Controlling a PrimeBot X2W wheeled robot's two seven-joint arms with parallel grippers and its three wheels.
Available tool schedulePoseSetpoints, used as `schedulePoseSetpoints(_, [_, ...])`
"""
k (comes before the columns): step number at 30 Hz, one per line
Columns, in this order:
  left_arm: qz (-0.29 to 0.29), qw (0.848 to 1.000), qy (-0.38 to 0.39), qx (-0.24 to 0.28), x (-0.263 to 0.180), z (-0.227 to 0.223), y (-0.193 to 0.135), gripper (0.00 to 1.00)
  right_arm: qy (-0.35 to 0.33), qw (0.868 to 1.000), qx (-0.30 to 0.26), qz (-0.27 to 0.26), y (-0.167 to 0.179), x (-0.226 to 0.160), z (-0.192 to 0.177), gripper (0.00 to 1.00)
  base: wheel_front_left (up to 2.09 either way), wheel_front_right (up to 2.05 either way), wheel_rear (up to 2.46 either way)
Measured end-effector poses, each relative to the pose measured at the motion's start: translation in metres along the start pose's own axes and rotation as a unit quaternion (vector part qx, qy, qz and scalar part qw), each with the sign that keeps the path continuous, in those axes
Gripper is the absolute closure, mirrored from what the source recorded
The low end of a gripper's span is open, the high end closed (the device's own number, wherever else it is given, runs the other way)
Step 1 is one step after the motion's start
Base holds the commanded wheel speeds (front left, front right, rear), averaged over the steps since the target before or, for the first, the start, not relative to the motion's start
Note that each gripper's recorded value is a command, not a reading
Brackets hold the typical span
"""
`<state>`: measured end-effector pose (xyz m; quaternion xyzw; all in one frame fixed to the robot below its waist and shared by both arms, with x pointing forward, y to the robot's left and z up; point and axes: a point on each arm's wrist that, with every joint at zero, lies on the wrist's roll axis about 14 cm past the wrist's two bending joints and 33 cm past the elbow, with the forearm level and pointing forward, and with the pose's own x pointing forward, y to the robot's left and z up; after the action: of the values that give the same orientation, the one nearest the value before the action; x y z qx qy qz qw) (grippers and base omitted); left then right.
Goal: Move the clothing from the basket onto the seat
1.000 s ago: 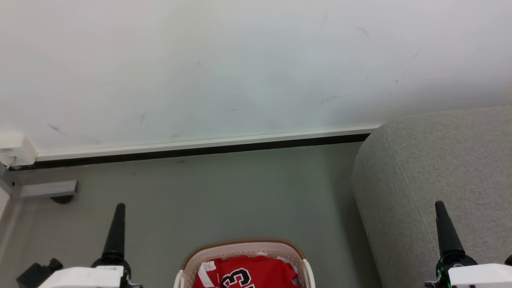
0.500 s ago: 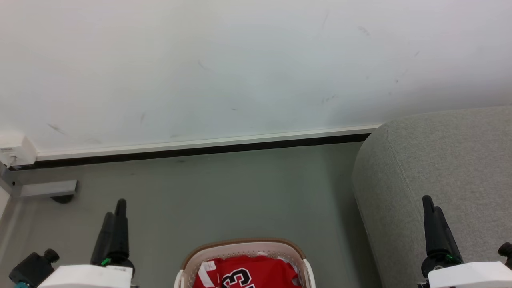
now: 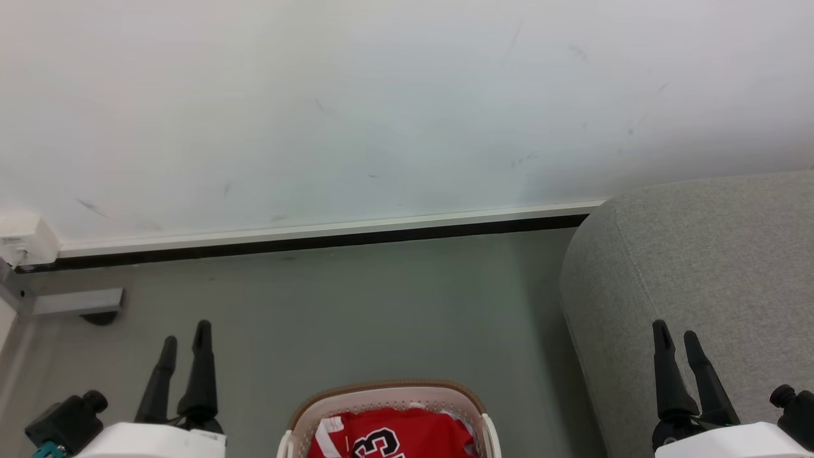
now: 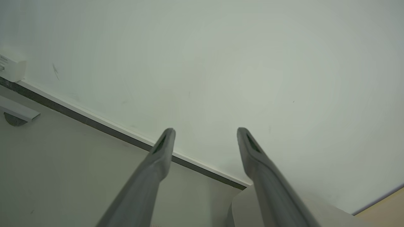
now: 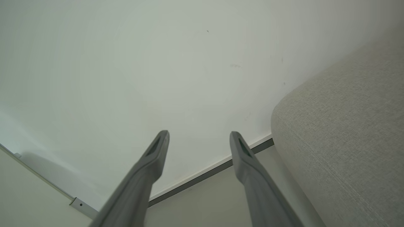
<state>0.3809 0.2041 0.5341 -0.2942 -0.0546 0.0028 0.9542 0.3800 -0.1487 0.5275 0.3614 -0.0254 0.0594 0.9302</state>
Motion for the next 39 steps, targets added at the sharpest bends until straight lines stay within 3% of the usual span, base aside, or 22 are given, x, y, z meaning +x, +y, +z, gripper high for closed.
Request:
schedulePoseSetpoints(17, [-0.015,0.995,-0.002,0.094,-0.002,-0.002,-0.004,0.0,0.01,0.994,-0.107,0.019,0.006,-0.002,-0.01,0.0,0.0,0.0,0.0])
schedulePoseSetpoints(39, [-0.034,0.981,-0.014,0.192,-0.004,-0.001,-0.009,0.0,0.018,0.98,-0.19,0.046,0.015,-0.005,-0.023,0.0,0.0,0.0,0.0])
